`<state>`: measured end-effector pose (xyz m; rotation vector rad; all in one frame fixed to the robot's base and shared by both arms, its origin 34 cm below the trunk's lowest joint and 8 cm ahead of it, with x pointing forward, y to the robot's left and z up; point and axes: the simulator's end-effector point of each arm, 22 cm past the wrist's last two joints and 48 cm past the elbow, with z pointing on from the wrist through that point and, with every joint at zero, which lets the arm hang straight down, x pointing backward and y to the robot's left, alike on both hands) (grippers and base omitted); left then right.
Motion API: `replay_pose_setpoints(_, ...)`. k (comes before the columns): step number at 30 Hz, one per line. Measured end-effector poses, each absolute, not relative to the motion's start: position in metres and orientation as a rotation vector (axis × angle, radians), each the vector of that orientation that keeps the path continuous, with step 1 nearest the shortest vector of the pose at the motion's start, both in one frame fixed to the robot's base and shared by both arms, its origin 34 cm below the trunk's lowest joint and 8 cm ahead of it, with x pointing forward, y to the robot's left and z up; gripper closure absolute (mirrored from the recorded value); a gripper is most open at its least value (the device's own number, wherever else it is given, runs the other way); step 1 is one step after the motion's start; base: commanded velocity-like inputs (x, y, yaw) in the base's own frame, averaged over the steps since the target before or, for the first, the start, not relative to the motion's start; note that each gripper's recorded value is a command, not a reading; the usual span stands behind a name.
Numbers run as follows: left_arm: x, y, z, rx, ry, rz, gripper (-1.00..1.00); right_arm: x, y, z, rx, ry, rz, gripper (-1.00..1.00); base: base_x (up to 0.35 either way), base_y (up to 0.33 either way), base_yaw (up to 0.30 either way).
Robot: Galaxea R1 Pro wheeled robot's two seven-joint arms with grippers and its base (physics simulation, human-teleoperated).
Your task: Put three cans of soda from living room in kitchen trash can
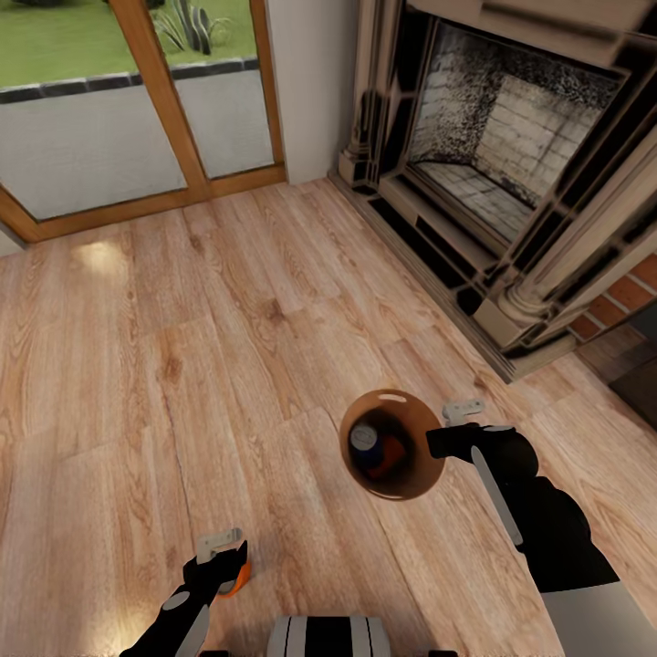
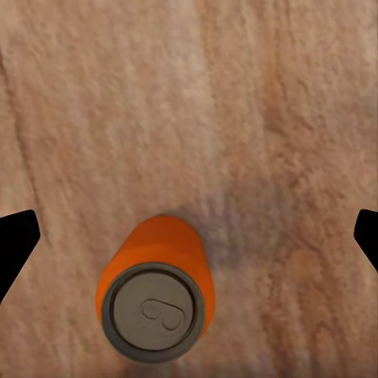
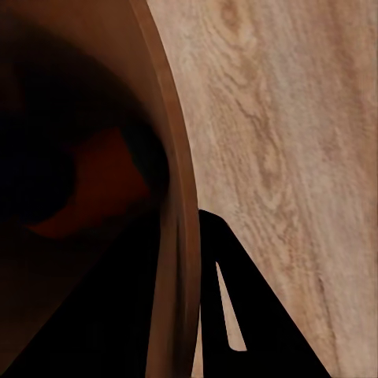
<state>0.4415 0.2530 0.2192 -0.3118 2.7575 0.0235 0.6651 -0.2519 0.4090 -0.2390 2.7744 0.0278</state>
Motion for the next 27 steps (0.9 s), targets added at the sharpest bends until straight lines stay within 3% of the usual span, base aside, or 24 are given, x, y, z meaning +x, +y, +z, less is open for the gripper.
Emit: replay_pose_setpoints(27,0.423,0.254,0.206,-0.313,2.796,0.034,-1.00,0.654,-0.252,0.386,-0.241,2.817,0.034,1.00,0.000,0.000,0.000)
